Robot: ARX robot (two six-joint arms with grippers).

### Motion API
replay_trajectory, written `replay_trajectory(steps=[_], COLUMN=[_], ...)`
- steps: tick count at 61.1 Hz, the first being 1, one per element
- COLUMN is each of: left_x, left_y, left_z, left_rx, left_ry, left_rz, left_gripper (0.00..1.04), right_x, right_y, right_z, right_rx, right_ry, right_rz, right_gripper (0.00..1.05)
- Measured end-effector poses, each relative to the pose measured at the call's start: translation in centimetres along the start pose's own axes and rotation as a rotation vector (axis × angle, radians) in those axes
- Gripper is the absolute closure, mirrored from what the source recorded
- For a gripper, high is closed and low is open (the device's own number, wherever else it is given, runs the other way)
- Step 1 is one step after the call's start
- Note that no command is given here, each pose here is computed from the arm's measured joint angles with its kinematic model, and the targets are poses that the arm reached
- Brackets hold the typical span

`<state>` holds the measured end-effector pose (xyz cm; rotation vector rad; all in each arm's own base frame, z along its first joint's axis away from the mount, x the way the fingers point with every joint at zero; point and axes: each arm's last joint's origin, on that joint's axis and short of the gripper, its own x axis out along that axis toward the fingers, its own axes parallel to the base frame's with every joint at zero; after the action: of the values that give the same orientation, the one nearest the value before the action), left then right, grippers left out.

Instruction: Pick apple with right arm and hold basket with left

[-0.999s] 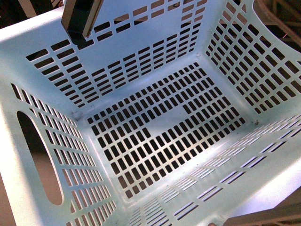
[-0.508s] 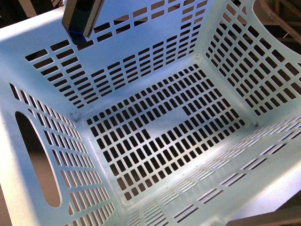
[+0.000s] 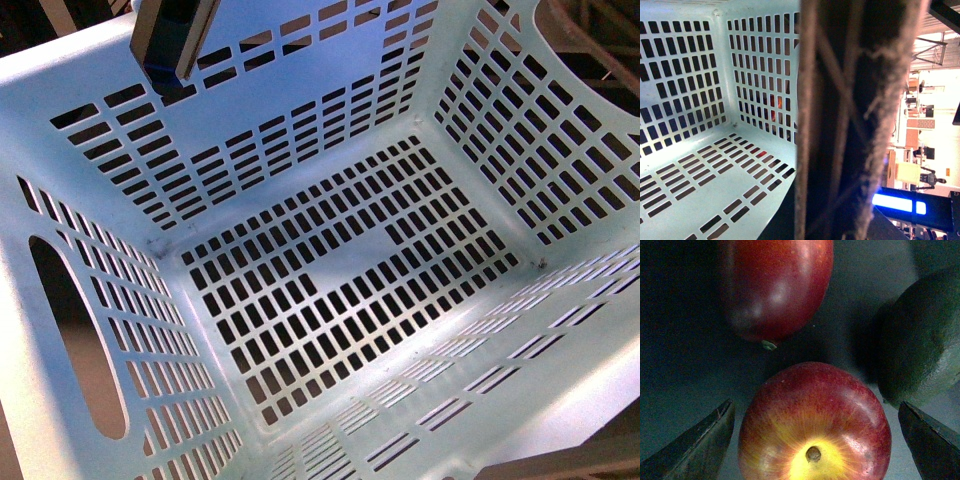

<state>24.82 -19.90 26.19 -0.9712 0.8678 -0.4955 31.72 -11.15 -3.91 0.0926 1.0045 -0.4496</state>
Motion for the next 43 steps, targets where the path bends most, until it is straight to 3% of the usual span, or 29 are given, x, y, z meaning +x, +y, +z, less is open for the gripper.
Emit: replay_trajectory(steps=[10, 20, 43], left_x=[0.0, 0.0, 0.0], left_y=[0.0, 0.0, 0.0], left_z=[0.0, 0.0, 0.0], left_rx=[0.000, 0.000, 0.000], left_ry=[0.001, 0.000, 0.001], left_rz=[0.000, 0.000, 0.000], left_gripper=[0.98, 0.98, 0.98], right_x=[0.6, 0.7, -3.6], right_y=[-0.2, -0.3, -2.0], right_z=[-0.6, -0.9, -1.3], right_rx=[0.014, 0.023, 0.027], right_ry=[0.023, 0.029, -0.027], right_rz=[0.004, 0.017, 0.130], right_gripper=[0.09, 0.25, 0.25])
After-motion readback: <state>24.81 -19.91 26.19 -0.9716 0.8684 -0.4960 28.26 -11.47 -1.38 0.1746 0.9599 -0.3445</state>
